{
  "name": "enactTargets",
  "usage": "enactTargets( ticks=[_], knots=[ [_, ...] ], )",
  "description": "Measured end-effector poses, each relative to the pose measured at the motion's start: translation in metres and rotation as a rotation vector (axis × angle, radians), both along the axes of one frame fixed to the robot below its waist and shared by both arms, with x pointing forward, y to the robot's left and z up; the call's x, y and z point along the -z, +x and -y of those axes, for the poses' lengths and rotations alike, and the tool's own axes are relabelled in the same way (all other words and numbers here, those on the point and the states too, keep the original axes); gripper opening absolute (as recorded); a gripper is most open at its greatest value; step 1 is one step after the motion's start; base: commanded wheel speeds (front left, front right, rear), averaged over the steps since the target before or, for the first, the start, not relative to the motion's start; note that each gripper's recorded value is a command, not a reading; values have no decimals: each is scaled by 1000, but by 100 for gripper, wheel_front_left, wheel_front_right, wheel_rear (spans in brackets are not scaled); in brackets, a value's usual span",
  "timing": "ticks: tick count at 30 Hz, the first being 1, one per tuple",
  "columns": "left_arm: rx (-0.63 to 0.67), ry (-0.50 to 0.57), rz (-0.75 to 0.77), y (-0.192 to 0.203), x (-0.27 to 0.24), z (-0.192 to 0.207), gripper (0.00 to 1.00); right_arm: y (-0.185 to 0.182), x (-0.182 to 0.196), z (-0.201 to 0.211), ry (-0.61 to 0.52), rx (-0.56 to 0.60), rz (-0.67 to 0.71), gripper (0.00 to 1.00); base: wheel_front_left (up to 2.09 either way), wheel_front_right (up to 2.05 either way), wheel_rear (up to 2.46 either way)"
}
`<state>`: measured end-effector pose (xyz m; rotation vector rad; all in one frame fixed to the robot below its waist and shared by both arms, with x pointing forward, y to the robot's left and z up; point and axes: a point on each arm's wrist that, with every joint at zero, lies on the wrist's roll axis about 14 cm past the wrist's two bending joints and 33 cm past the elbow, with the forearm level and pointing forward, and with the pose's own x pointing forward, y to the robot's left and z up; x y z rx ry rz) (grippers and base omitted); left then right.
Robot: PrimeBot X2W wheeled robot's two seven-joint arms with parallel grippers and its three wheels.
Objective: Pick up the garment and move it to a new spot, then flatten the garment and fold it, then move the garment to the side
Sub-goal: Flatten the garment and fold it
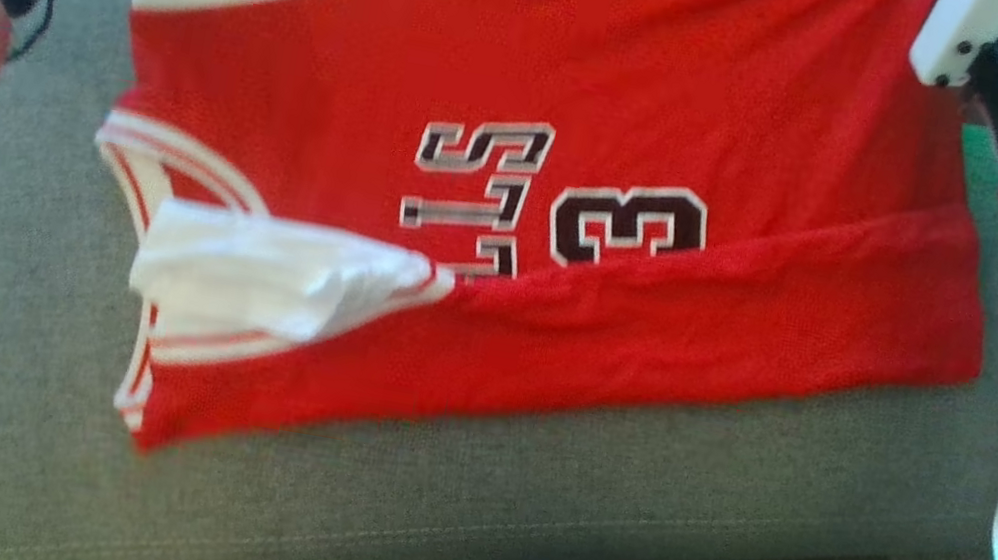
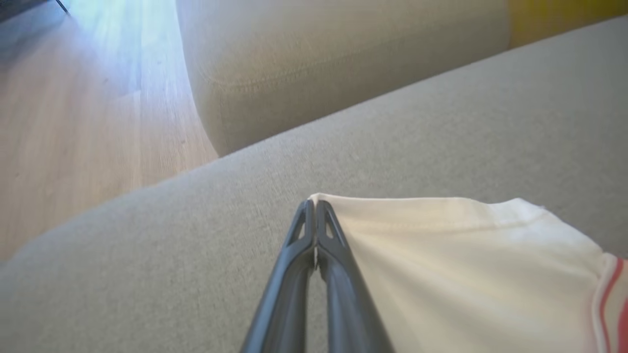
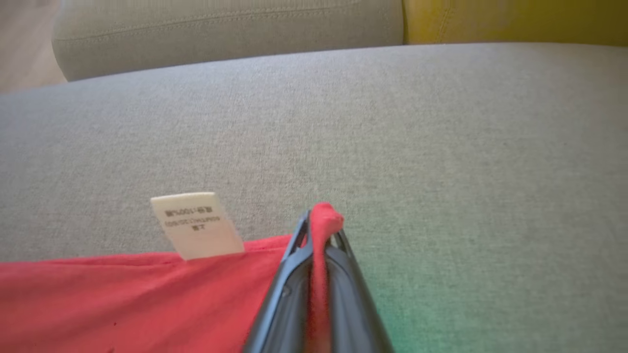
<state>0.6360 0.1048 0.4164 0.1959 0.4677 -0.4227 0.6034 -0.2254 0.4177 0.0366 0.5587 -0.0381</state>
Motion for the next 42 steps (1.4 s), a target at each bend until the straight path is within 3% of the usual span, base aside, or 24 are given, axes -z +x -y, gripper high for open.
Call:
enactTargets(
  ticks=[8, 15, 30, 42],
  knots=[
    [20, -90, 306, 26, -68, 4, 0, 15, -22, 21, 0, 54, 142, 0, 0, 0, 0],
    [17, -114, 348, 16, -78, -1, 0, 16, -36, 18, 5, 50, 212, 0, 0, 0, 0],
    [0, -260, 318, -78, -56, -17, 0, -36, -20, 21, 35, 42, 233, 0, 0, 0, 0],
    [-136, -342, 136, -155, -12, -26, 0, -65, -2, 24, 36, -3, 207, 0, 0, 0, 0]
  ],
)
